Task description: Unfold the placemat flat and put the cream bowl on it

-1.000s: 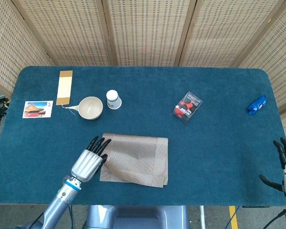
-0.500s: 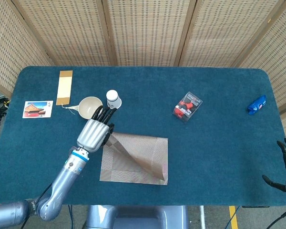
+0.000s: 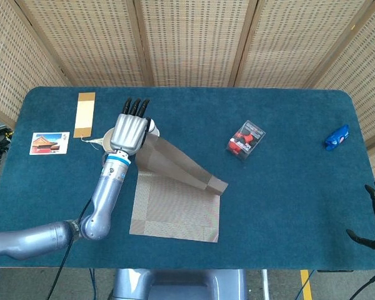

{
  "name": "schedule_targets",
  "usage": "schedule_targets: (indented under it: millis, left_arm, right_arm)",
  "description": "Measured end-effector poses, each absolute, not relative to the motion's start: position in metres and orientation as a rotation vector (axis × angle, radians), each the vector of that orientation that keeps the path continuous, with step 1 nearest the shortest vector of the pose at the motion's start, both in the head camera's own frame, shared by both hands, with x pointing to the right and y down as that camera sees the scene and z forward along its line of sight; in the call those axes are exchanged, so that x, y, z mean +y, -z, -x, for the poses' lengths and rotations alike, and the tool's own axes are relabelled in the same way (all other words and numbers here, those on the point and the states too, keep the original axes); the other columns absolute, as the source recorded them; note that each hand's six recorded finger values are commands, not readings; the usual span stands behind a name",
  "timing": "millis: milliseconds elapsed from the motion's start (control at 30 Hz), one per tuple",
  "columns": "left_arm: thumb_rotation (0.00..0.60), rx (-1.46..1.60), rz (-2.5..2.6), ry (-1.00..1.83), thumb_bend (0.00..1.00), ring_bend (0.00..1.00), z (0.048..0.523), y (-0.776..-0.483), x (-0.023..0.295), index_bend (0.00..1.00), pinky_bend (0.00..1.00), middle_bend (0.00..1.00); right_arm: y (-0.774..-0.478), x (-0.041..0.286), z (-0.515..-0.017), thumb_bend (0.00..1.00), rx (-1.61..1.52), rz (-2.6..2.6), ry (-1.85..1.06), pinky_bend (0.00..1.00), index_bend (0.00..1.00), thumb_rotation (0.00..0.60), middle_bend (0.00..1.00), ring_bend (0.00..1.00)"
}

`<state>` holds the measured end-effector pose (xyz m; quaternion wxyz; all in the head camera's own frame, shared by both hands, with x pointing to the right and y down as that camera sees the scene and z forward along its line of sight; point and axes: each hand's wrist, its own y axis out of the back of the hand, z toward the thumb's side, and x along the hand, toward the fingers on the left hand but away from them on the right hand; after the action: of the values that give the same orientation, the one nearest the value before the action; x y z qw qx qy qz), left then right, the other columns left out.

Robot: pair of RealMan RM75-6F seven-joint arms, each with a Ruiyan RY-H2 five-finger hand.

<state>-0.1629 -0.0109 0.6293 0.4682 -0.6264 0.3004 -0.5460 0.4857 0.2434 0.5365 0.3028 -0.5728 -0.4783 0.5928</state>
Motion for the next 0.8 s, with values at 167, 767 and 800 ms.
schedule_targets:
  millis: [167,767,800]
  left_arm:
    - [0.6,0.708,1.48,1.417,0.53,0.0,0.17,-0.65,-0.022,0.62,0.0,0.0]
    - [0.6,0.729,1.462,1.435,0.14,0.0,0.193,-0.666,-0.024,0.0,0.0,0.0]
    - [0.6,0.735,1.46,1.433,0.14,0.0,0.194,-0.665,-0.025,0.0,0.0,0.0]
  right_arm:
    - [-0.538,0.244,-0.487,0.06,-1.266,1.511,-1.582,0.0,0.08,0.6,0.0,0.0]
    - [-0.544,0.246,-0.483,0.06,-1.235,1.515,-1.594,0.0,0.08,0.6,0.0,0.0]
    - [-0.544,0.246,-0.483,0.06,-1.235,1.515,-1.594,0.0,0.08,0.6,0.0,0.0]
